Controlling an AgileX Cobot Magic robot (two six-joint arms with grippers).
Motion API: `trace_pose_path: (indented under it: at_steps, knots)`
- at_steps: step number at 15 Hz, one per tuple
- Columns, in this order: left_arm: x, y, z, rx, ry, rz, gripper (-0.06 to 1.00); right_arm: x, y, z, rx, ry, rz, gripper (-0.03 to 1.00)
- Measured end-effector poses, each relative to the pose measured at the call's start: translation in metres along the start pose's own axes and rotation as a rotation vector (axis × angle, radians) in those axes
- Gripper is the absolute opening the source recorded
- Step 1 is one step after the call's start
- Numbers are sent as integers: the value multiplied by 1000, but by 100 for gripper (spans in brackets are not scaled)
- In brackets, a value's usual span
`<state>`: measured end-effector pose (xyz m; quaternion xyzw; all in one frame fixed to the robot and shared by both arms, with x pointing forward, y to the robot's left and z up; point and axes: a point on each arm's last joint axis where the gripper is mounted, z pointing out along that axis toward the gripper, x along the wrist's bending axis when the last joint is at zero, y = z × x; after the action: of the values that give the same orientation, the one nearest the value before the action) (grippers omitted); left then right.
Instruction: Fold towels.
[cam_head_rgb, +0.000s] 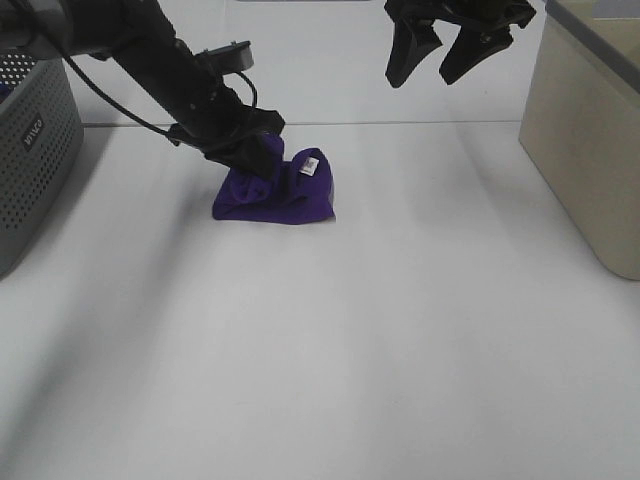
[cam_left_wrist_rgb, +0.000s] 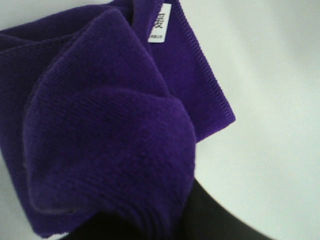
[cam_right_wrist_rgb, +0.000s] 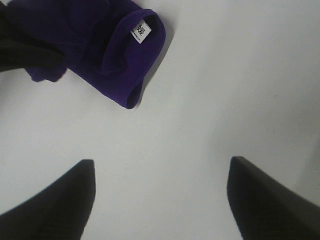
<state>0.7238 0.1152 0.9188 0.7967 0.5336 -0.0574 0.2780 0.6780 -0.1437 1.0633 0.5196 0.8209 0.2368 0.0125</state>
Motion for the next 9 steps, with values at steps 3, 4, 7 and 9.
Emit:
trace_pose_path:
  at_steps: [3,4,7,9]
  knots:
    - [-12,6,18,-66,-44,-29,12,0,0,0,0,0,3,73]
    - [-17,8,24,-90,-73,-52,23,0,0,0,-1,0,12,73]
    - [-42,15,34,-164,-146,-90,68,2,0,-4,-9,3,25,73]
    - [-49,20,33,-195,-158,-90,70,5,1,-14,-29,1,19,73]
